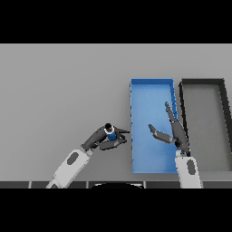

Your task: Pick up the blue pipe and place it into the blue bin.

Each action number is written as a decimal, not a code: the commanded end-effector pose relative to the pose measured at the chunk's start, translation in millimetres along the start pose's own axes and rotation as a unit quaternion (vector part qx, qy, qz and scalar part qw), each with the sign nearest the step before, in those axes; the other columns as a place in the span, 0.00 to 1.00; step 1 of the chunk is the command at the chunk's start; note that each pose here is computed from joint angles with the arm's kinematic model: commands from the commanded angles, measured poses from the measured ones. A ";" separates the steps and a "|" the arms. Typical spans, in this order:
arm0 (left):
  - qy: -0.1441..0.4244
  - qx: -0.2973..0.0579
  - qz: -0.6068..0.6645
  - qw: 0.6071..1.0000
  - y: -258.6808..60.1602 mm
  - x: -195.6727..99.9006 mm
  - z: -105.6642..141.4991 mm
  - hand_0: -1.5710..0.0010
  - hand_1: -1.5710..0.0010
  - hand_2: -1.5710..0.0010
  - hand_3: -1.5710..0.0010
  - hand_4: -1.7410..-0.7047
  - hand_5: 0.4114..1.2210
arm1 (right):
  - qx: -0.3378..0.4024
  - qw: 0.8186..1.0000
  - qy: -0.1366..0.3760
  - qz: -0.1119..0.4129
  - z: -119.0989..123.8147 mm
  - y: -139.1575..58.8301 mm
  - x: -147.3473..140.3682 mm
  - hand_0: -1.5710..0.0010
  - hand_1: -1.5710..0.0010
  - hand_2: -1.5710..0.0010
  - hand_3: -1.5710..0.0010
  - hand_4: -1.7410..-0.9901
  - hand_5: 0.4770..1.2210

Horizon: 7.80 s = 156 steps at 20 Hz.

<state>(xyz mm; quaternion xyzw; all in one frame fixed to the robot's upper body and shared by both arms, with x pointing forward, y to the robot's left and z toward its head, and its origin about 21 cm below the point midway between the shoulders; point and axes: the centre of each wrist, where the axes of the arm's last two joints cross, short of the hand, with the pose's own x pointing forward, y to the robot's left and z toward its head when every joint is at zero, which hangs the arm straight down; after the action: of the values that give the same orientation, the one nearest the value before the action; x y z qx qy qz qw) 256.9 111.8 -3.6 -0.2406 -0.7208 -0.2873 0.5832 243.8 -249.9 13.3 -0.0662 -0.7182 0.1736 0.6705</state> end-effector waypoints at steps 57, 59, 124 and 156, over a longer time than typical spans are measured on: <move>0.001 -0.063 -0.006 0.998 8.5 41.3 -29.8 0.00 0.00 0.03 0.27 0.14 1.00 | 0.427 0.890 -0.153 0.051 -69.8 65.9 188.6 0.60 0.58 0.58 0.68 0.48 0.06; 0.000 -0.060 -0.008 0.998 5.3 39.1 -28.2 0.00 0.00 0.02 0.23 0.09 1.00 | 0.428 0.889 -0.153 0.056 -73.8 71.9 189.5 0.38 0.37 0.37 0.50 0.33 0.11; 0.074 -0.050 -0.072 0.993 23.0 36.9 -14.2 1.00 1.00 1.00 1.00 0.79 0.06 | 0.053 0.993 0.050 -0.091 -122.9 -68.5 152.1 0.00 0.00 0.00 0.00 0.32 1.00; 0.084 -0.037 -0.075 0.993 26.0 38.9 -13.2 1.00 1.00 1.00 1.00 0.78 0.11 | 0.126 0.923 0.351 0.089 -101.4 -44.3 81.1 0.98 0.98 0.98 0.99 0.86 0.33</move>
<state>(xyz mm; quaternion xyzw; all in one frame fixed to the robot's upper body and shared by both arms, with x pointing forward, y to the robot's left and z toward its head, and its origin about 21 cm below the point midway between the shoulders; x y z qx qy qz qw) 275.9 121.9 39.9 -0.1817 -0.6732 -0.3765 0.6099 342.4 -248.3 108.6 -0.1017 -0.3998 0.2876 0.8643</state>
